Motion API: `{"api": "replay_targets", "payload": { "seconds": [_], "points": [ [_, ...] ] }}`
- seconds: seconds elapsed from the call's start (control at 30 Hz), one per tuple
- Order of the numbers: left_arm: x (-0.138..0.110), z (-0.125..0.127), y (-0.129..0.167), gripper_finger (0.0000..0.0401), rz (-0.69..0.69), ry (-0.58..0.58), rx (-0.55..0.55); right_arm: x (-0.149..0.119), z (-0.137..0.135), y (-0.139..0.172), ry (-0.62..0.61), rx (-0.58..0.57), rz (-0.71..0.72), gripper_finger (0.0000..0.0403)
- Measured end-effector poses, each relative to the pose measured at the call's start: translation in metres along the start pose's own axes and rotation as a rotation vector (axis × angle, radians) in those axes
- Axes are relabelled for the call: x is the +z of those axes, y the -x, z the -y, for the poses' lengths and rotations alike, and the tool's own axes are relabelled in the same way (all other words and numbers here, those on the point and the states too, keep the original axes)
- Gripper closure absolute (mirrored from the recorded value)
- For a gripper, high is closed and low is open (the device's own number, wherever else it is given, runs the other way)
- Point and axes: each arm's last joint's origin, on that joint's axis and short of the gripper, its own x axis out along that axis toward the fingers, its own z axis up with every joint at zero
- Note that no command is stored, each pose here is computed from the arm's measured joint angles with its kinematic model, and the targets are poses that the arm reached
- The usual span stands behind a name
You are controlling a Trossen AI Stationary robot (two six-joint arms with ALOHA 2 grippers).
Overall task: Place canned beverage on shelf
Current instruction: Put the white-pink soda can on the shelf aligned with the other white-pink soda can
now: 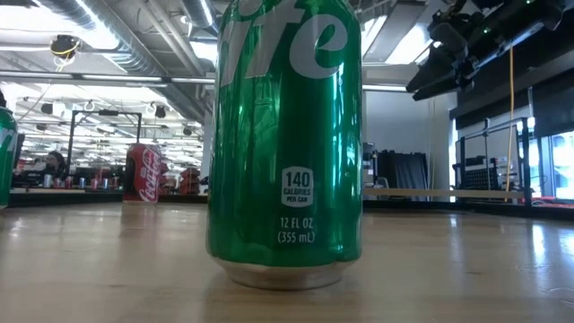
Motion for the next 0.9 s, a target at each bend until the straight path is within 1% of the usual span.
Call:
{"api": "replay_targets", "payload": {
  "seconds": [0.07, 0.13, 0.2, 0.27, 0.4, 0.5, 0.6, 0.67, 0.77, 0.83, 0.9],
  "points": [
    [-0.01, -0.003, 0.012, 0.0086, 0.046, 0.043, 0.057, 0.0, -0.001, -0.001, -0.024, 0.024, -0.008, 0.0171],
    [-0.021, -0.006, 0.02, 0.0086, 0.071, 0.098, 0.079, 0.0, -0.002, -0.002, -0.052, 0.05, -0.016, 0.0171],
    [-0.029, -0.006, 0.024, 0.0086, 0.08, 0.146, 0.077, -0.001, -0.003, -0.002, -0.061, 0.083, -0.022, 0.0171],
    [-0.038, -0.003, 0.024, 0.0086, 0.059, 0.146, 0.057, 0.0, -0.003, -0.002, -0.062, 0.104, -0.018, 0.0171],
    [-0.056, 0.009, 0.014, 0.0086, -0.031, 0.111, 0.011, 0.008, -0.007, -0.002, -0.093, 0.197, 0.048, 0.0171],
    [-0.067, 0.019, 0.003, 0.0086, -0.113, 0.094, -0.014, 0.014, -0.012, -0.004, -0.157, 0.278, 0.091, 0.0171],
    [-0.08, 0.031, -0.004, 0.0089, -0.228, 0.099, -0.09, 0.019, -0.021, -0.007, -0.148, 0.339, 0.12, 0.0171],
    [-0.088, 0.038, -0.006, 0.009, -0.3, 0.116, -0.134, 0.024, -0.029, -0.009, -0.122, 0.364, 0.108, 0.0171],
    [-0.098, 0.047, -0.007, 0.0091, -0.408, 0.208, -0.181, 0.033, -0.046, -0.014, -0.09, 0.403, 0.075, 0.0171],
    [-0.106, 0.054, -0.005, 0.0091, -0.482, 0.31, -0.193, 0.04, -0.058, -0.016, -0.063, 0.432, 0.059, 0.0171],
    [-0.115, 0.062, -0.002, 0.0091, -0.558, 0.415, -0.189, 0.044, -0.068, -0.016, -0.006, 0.46, 0.038, 0.0171]
  ]
}}
